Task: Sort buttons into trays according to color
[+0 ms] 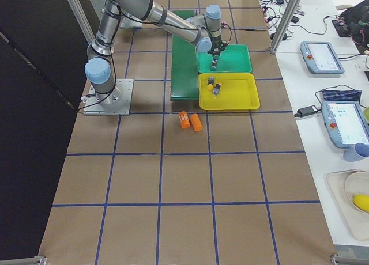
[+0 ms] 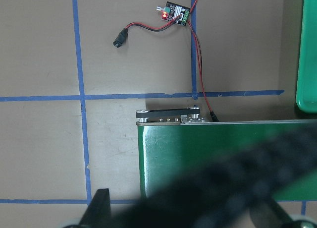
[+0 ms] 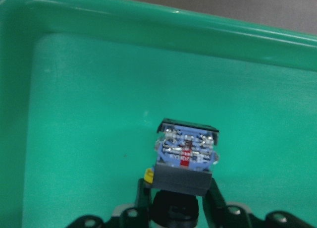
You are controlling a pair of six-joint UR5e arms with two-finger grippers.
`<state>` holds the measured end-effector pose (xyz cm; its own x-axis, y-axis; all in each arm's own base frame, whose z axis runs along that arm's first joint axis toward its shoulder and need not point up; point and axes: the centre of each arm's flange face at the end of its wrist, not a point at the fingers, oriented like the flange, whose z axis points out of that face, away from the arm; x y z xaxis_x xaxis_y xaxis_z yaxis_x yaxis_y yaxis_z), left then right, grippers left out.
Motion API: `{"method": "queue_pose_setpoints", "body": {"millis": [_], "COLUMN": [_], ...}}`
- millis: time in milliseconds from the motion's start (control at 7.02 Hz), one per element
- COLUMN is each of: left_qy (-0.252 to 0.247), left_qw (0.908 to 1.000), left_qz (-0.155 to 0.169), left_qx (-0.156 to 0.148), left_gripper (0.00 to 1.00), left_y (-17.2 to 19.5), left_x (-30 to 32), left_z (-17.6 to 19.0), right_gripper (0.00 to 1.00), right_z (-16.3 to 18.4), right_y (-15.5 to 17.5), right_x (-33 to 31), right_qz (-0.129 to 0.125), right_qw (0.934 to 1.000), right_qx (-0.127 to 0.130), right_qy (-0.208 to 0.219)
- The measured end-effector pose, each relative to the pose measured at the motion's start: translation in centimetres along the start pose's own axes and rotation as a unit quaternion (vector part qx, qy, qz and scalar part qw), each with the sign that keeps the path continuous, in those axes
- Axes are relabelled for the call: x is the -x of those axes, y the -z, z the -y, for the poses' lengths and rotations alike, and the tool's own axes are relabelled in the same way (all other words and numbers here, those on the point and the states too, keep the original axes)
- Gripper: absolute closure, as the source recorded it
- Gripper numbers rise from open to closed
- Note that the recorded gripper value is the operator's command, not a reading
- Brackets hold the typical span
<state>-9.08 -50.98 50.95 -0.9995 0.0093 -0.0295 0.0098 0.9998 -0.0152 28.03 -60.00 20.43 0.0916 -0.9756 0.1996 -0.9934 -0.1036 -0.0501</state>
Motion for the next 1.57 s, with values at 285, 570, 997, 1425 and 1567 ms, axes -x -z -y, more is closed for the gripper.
{"method": "queue_pose_setpoints", "body": {"millis": [285, 570, 997, 1425, 1567], "left_qy": [0.0, 0.0, 0.0, -0.001, -0.001], "left_qw": [1.0, 1.0, 1.0, 1.0, 1.0], "left_qz": [0.0, 0.0, 0.0, 0.0, 0.0], "left_qx": [-0.001, -0.001, -0.001, -0.002, -0.002], "left_gripper": [0.0, 0.0, 0.0, 0.0, 0.0], "left_y": [0.0, 0.0, 0.0, 0.1, 0.2], "left_x": [0.0, 0.0, 0.0, -0.1, -0.1], "left_z": [0.0, 0.0, 0.0, -0.1, -0.2], "right_gripper": [0.0, 0.0, 0.0, 0.0, 0.0], "right_z": [-0.2, -0.3, -0.1, -1.0, -1.3], "right_y": [0.0, 0.8, 9.4, 22.3, 25.3], "right_x": [0.0, -0.1, 0.8, 6.0, 7.9], "right_qz": [0.001, 0.001, 0.035, 0.072, 0.081], "right_qw": [1.0, 1.0, 0.9993, 0.9973, 0.9965], "right_qx": [0.003, 0.006, 0.012, 0.017, 0.018], "right_qy": [-0.001, -0.002, -0.001, -0.007, -0.009]}}
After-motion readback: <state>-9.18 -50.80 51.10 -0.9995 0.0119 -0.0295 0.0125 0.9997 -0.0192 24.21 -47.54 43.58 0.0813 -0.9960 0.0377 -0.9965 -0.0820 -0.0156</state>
